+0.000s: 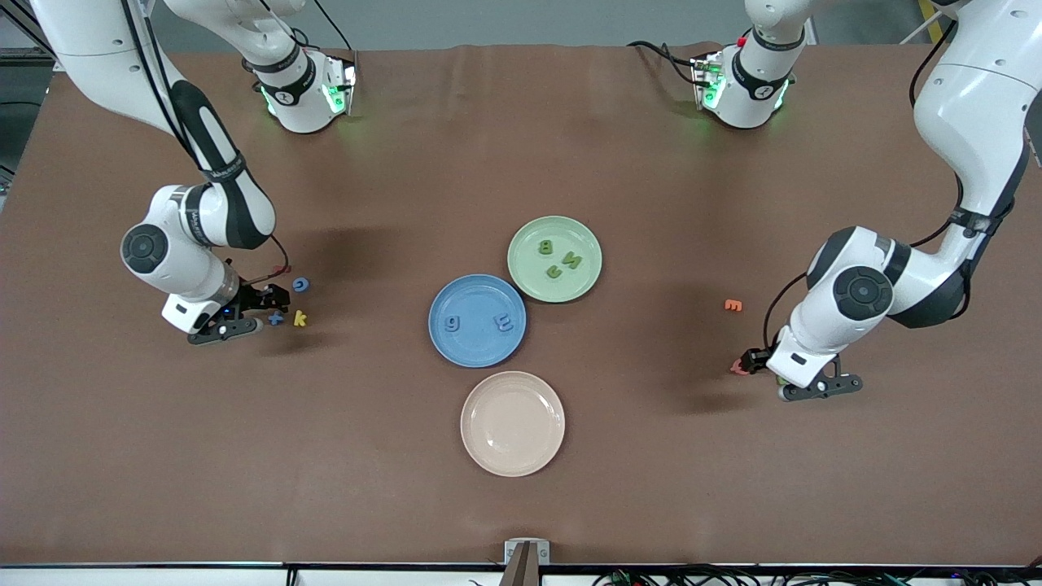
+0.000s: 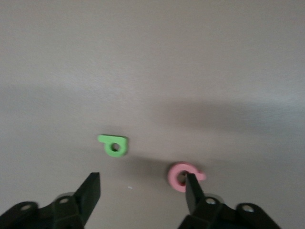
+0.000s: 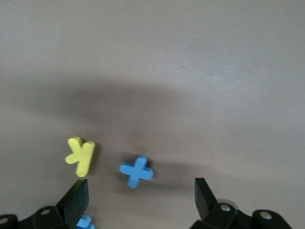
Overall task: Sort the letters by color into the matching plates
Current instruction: 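Grasp the blue x with the right gripper while the left gripper reaches green p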
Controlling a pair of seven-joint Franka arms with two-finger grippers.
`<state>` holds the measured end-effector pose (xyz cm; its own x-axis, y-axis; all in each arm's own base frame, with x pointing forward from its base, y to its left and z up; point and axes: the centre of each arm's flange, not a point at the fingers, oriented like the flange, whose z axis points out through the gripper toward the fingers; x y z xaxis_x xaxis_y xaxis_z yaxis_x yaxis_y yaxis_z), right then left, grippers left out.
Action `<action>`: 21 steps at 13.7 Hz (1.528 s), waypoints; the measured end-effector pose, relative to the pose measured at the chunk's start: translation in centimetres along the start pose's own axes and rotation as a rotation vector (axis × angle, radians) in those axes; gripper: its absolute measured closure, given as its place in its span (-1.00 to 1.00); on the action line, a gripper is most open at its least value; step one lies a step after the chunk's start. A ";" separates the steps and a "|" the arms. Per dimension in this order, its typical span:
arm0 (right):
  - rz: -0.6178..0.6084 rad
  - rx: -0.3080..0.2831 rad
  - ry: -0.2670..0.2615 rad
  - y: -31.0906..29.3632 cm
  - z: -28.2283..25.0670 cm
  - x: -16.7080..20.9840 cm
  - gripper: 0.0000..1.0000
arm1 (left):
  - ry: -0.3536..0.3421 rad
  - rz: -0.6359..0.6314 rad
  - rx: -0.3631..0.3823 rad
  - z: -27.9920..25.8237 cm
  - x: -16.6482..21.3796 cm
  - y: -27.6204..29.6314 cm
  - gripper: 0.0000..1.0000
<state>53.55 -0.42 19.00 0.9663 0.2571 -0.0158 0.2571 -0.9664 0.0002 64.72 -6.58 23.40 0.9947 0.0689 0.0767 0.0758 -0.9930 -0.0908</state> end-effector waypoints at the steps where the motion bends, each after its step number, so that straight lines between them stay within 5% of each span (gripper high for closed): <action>1: -0.010 -0.002 0.004 -0.5 0.2 -0.1 -0.94 | -0.002 0.028 0.007 0.4 0.1 -0.8 -0.54; 6: -0.039 -0.011 0.009 -1.0 0.3 -0.1 -0.59 | -0.010 0.119 0.002 1.8 0.4 -3.8 -0.34; 21: -0.043 -0.030 0.028 0.0 1.9 -0.6 -0.58 | 0.013 0.178 -0.053 3.5 0.6 -4.0 -0.28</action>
<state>52.97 -0.60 17.09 0.9541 0.2991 0.0115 0.2987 -0.9539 0.0299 65.30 -2.20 20.32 0.9910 -0.1090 0.0772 -0.1051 -0.9931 -0.0521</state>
